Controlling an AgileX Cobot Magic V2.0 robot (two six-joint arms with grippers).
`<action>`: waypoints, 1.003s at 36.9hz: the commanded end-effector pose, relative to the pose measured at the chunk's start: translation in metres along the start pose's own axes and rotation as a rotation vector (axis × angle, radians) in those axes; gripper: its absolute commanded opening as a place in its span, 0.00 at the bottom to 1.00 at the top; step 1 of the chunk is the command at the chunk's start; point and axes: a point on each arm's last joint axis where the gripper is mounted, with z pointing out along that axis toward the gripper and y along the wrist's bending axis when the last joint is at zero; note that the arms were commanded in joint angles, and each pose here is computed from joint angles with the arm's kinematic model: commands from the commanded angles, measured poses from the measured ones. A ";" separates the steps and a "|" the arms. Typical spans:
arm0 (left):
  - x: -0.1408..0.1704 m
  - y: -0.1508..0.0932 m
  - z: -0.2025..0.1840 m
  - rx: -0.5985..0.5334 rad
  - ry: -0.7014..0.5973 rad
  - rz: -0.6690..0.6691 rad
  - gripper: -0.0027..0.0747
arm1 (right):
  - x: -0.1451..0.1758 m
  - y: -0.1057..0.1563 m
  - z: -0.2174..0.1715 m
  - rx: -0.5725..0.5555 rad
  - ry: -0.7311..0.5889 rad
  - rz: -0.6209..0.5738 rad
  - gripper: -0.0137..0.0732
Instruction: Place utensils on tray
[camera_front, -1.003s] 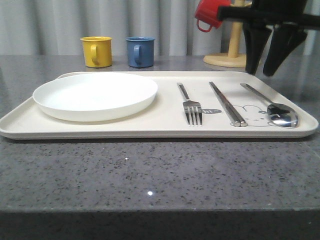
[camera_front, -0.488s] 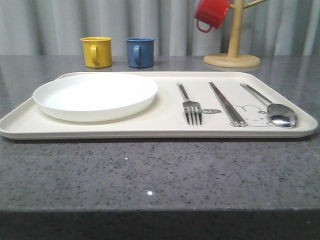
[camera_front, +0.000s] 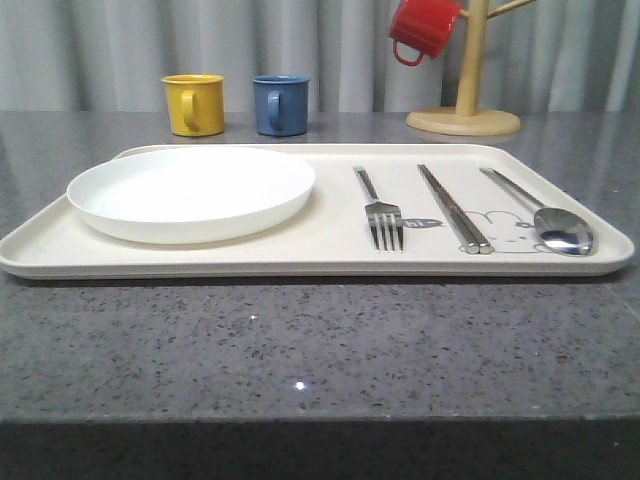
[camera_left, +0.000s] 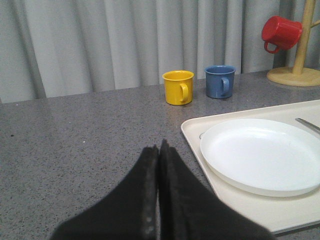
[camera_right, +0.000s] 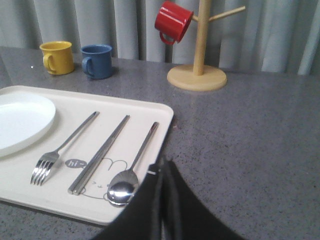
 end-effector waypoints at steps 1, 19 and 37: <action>-0.016 0.002 -0.001 -0.015 -0.095 -0.018 0.01 | -0.016 0.001 -0.003 -0.005 -0.115 -0.024 0.08; -0.016 0.002 -0.001 -0.015 -0.095 -0.018 0.01 | -0.016 0.001 -0.003 -0.005 -0.115 -0.024 0.08; 0.081 -0.002 0.008 -0.142 -0.089 -0.018 0.01 | -0.016 0.001 -0.003 -0.005 -0.115 -0.024 0.08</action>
